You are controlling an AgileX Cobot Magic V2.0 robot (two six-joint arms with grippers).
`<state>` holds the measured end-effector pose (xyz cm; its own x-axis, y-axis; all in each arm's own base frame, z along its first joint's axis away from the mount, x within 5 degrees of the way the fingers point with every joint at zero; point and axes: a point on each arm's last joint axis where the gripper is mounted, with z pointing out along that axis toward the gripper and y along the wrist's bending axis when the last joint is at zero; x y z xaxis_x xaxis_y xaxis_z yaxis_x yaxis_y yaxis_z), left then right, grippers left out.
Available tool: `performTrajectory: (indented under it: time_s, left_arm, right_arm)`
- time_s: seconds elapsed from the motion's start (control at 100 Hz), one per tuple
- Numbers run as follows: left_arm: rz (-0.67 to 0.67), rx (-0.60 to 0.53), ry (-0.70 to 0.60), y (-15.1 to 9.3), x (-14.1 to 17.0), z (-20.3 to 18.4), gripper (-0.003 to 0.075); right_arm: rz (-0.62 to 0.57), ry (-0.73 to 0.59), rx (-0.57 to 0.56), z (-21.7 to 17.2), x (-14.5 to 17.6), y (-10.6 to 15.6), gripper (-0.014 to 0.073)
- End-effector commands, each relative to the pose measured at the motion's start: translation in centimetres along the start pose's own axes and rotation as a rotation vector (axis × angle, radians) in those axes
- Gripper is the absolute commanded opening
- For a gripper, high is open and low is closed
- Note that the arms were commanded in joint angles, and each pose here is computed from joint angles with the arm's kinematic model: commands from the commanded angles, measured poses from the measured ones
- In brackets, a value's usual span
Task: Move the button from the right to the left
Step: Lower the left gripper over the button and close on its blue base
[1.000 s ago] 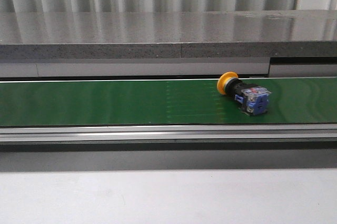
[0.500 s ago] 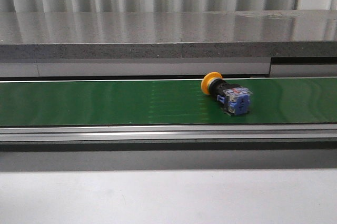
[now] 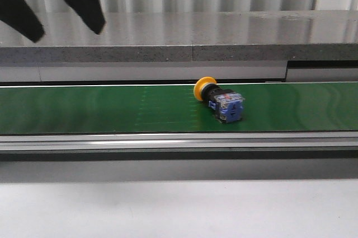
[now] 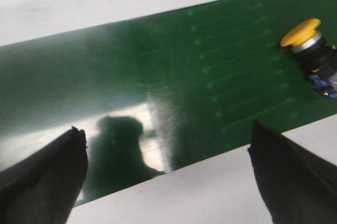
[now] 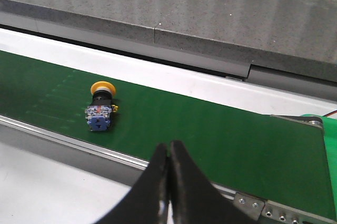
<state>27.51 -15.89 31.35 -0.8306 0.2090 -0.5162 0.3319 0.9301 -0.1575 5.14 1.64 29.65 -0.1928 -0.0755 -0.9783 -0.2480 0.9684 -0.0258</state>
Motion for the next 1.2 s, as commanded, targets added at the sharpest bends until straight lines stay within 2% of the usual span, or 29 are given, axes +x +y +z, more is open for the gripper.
performTrajectory:
  time_s: [0.0, 0.16, 0.24, 0.48, 0.8, 1.19]
  left_arm:
    - [-0.012, 0.072, -0.066, -2.0, -1.7, -0.7, 0.0607]
    - [-0.044, 0.143, -0.11, -3.6, -3.3, 0.7, 0.0607]
    - [-0.095, 0.195, -0.079, -4.2, -3.6, 1.2, 0.0608]
    - [-0.104, 0.199, -0.004, -5.5, -4.3, 2.8, 0.0607]
    - [-0.116, 0.142, 0.034, -7.9, -4.0, 4.5, 0.0607]
    - [-0.131, 0.107, 0.093, -7.8, -3.5, 7.8, 0.0607]
  right_arm:
    - [-0.002, -0.095, 0.012, -0.2, -1.4, -0.1, -0.0066]
    - [-0.002, -0.095, 0.012, -0.2, -1.4, -0.1, -0.0066]
    - [-0.002, -0.095, 0.012, -0.2, -1.4, -0.1, -0.0066]
    - [-0.002, -0.095, 0.012, -0.2, -1.4, -0.1, -0.0066]
    - [-0.002, -0.095, 0.012, -0.2, -1.4, -0.1, -0.0066]
    - [-0.002, -0.095, 0.012, -0.2, -1.4, -0.1, -0.0066]
